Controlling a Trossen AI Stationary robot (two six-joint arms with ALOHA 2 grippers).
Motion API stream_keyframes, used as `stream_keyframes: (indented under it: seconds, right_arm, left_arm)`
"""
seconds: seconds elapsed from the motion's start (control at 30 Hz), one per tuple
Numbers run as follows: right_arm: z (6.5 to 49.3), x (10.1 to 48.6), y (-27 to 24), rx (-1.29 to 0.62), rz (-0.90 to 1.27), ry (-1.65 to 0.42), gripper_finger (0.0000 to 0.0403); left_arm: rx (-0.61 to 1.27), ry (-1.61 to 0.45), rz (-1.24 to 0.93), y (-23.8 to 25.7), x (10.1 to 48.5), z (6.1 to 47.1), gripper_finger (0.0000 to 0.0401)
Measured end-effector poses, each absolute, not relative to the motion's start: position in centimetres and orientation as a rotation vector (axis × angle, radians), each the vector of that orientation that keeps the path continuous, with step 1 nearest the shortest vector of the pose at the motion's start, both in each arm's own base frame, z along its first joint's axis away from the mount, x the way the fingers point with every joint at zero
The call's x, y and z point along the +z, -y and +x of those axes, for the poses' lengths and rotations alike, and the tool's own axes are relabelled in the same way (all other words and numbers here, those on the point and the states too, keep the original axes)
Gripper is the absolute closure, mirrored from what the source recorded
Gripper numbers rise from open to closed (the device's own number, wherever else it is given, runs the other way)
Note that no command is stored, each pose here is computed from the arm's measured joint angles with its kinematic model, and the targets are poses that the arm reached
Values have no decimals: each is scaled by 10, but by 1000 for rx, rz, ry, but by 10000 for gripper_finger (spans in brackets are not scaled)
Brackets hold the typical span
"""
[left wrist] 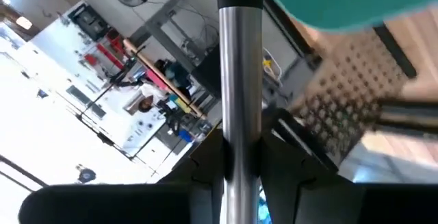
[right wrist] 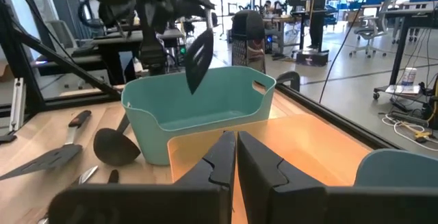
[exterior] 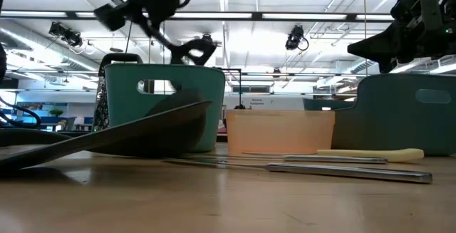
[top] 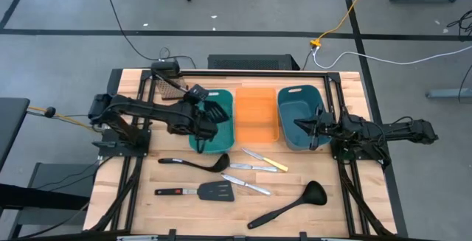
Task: Pick & Place Kitchen Items
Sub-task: Put the black spatula into the dark green bin
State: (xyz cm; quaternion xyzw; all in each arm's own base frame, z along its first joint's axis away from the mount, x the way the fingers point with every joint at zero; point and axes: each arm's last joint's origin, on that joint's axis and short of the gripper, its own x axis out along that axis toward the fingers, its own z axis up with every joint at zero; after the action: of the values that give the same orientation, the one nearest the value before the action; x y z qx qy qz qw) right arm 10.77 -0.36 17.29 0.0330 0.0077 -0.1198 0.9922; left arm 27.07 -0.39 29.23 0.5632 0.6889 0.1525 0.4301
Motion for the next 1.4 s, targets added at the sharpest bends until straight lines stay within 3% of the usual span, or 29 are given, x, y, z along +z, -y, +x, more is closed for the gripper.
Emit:
stream_keyframes:
  seconds: [0.37,0.63,0.83,1.4]
  right_arm:
    - [107,173,5,-284,75,-7,376]
    - [107,173,5,-284,76,-7,376]
    - [107,173,5,-285,78,-6,376]
    - [107,174,5,-302,59,-8,376]
  left_arm:
    - [137,-1738,1535,6,244,273,326]
    - [-30,-1646,1577,3,237,290,326]
    - [-199,-1635,1537,-14,235,294,326]
    - [-325,-1551,1353,-48,232,298,326]
